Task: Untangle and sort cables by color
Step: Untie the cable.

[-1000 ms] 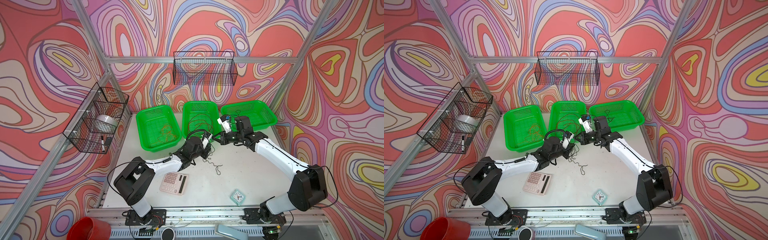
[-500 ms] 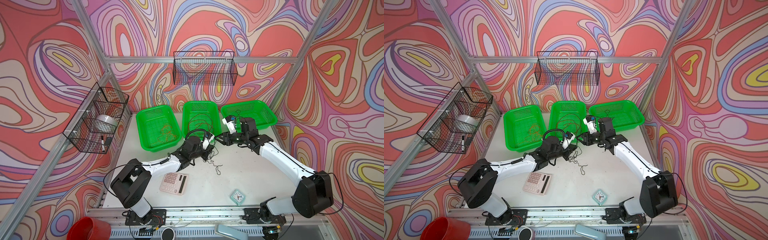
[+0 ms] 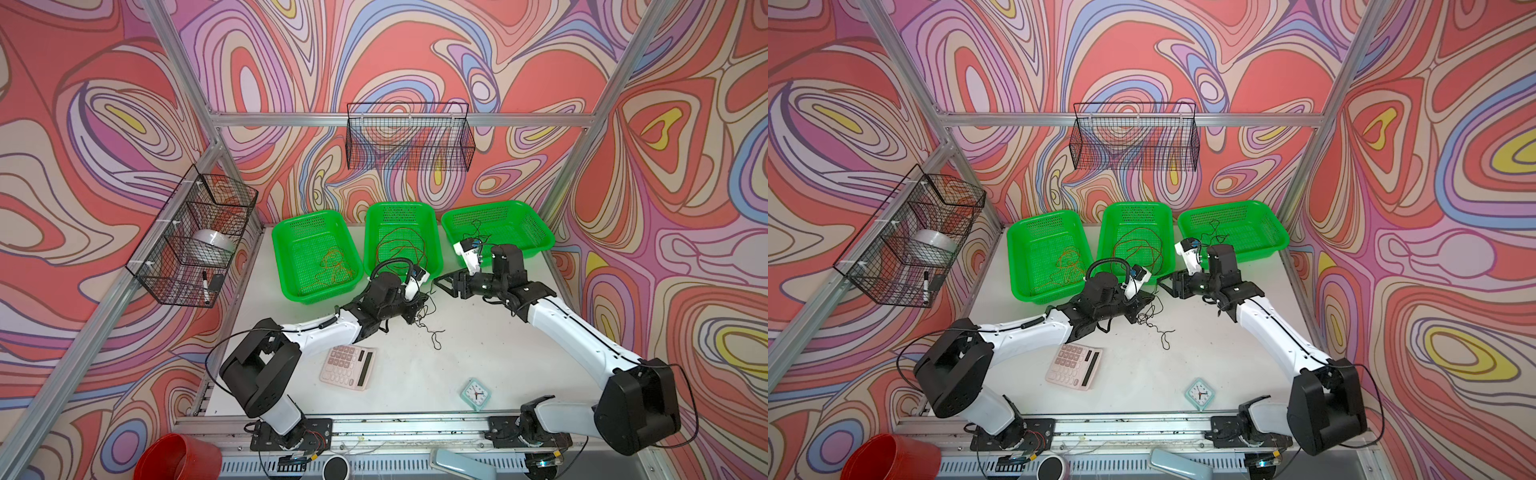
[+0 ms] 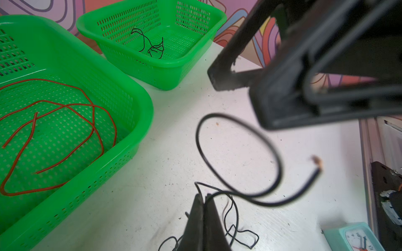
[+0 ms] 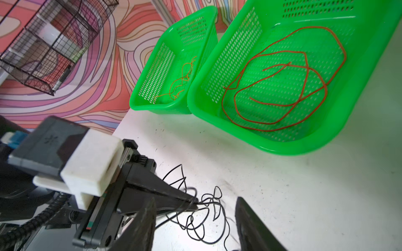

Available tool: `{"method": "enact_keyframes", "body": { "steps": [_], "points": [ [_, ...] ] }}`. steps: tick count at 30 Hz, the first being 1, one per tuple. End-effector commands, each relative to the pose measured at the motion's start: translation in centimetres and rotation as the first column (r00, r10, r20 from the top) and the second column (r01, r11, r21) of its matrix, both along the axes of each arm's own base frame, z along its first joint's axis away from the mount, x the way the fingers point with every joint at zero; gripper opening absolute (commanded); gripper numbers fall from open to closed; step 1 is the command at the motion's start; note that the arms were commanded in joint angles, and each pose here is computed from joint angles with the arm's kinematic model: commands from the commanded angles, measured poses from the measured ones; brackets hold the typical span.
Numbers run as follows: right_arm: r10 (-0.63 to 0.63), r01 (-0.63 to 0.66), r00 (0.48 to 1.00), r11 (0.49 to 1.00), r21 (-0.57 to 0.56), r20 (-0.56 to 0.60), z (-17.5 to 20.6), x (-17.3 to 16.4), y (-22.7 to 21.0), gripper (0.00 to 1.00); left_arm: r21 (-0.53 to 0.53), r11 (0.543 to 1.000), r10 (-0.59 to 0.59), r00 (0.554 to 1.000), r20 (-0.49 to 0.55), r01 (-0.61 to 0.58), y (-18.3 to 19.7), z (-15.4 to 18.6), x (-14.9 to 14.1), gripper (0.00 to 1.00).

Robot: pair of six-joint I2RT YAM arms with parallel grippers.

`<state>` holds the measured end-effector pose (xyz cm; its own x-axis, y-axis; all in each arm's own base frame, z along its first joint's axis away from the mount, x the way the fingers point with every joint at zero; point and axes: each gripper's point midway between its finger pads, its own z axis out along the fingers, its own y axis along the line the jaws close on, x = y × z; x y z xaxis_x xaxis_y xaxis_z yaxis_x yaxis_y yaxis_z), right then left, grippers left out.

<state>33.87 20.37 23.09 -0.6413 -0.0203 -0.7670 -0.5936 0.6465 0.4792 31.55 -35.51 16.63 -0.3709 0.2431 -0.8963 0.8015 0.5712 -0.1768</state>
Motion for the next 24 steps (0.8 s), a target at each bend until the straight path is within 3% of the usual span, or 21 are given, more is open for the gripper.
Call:
{"method": "enact_keyframes", "body": {
  "steps": [1, 7, 14, 24],
  "points": [
    [-0.003, 0.001, 0.997, 1.000, 0.031, 0.074, 1.9, 0.1, -0.4, 0.62, -0.048, 0.998, -0.041, 0.998, 0.037, 0.043, -0.5, 2.7, -0.5, 0.00],
    [-0.015, 0.008, 0.994, 0.998, 0.066, 0.106, 2.5, 0.1, -1.1, 0.64, -0.060, 0.996, -0.068, 0.997, 0.038, 0.071, -0.9, 3.2, -0.8, 0.00],
    [0.118, -0.120, 0.993, 0.986, 0.115, 0.024, 1.0, -0.7, 0.7, 0.62, -0.071, 0.991, -0.107, 0.993, 0.043, 0.110, -1.6, 4.2, -1.0, 0.00],
    [0.127, -0.120, 0.991, 0.983, 0.141, -0.046, -0.5, 0.5, 1.5, 0.56, -0.074, 0.987, -0.139, 0.990, 0.029, 0.141, -2.4, 4.4, -0.9, 0.00]
  ]
}}
